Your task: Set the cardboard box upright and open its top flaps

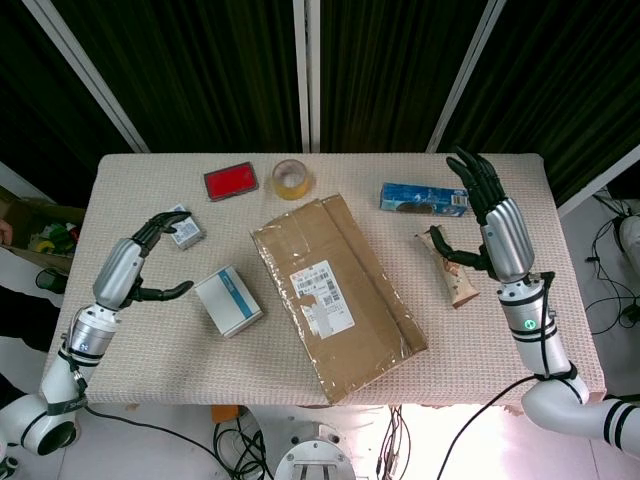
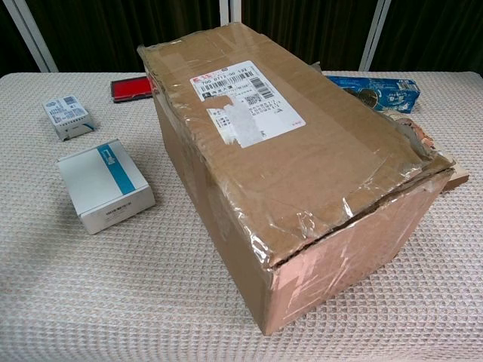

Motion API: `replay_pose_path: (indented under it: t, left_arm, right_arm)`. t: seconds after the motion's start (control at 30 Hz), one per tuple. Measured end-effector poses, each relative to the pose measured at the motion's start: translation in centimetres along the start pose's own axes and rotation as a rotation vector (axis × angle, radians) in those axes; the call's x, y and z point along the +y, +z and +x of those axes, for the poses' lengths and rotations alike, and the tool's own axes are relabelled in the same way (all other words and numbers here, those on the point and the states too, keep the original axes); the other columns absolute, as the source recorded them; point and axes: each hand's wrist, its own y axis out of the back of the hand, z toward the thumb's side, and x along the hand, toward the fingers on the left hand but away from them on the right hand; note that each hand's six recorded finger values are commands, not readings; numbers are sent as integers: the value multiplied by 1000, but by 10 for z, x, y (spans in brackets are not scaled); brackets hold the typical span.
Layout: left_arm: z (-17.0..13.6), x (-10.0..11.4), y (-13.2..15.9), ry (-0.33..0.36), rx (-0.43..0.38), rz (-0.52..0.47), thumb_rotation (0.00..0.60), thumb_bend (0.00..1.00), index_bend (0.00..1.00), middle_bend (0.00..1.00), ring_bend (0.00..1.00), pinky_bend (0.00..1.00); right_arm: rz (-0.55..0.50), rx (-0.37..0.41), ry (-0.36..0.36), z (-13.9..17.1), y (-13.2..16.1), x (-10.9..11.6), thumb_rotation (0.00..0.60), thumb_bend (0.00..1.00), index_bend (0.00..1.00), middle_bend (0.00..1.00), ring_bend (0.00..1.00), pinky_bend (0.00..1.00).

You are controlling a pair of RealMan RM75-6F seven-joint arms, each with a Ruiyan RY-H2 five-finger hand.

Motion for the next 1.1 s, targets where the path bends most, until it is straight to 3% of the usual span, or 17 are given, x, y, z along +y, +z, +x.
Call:
replay_pose_path:
  t: [0.43, 0.63, 0.83, 1.1]
  left_arm:
    - [8, -7, 8, -30, -24, 52, 252, 163, 132, 156, 136, 283]
    - [18, -12, 21, -66, -65, 102, 250, 200, 136, 157, 136, 282]
    - [38, -23, 52, -111, -158, 280, 250, 236, 190, 201, 136, 281]
    - [76, -71, 111, -222, -349, 620, 263, 208, 215, 239, 137, 281]
  right_arm:
    - [14, 8, -11, 6, -2, 11, 600, 372, 0, 0, 0, 0]
    - [-60, -21, 0, 10, -1, 12, 600, 385, 0, 0, 0, 0]
    - [-109, -44, 6, 17, 1, 18, 600, 385, 0, 0, 0, 0]
    - [-175, -47, 2, 27, 11, 30, 600, 402, 0, 0, 0, 0]
